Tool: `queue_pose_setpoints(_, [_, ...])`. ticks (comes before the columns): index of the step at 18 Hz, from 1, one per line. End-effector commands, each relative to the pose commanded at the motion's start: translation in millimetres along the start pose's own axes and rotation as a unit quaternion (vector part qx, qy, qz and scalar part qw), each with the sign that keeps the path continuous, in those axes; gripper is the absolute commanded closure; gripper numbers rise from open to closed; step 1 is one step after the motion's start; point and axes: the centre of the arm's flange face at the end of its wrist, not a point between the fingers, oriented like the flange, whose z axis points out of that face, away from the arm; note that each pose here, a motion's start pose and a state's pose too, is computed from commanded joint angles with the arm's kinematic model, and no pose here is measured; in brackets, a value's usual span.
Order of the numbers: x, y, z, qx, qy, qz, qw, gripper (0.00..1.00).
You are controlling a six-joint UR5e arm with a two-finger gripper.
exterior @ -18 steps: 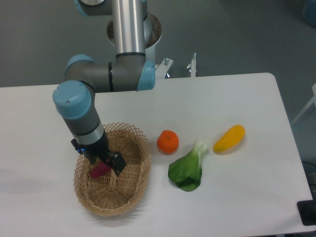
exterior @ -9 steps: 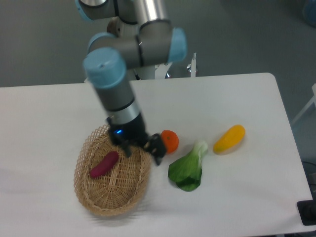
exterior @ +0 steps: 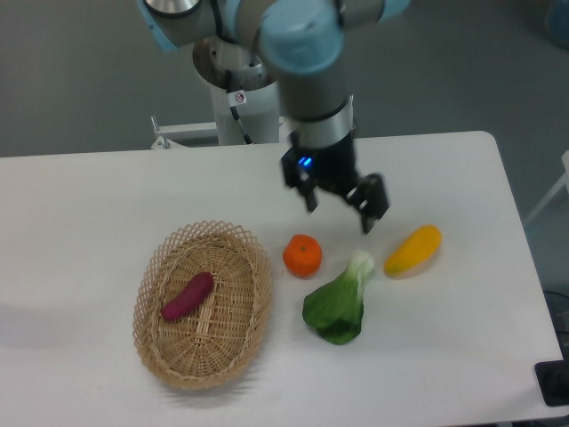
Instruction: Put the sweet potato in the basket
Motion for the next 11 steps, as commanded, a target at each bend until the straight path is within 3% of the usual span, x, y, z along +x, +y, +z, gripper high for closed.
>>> queue_pose_setpoints(5, [-3, 21, -1, 0.006, 0.002, -0.005, 1.0000, 0.00])
queue_pose_setpoints(11, [-2, 21, -1, 0.006, 0.001, -0.006, 1.0000, 0.00])
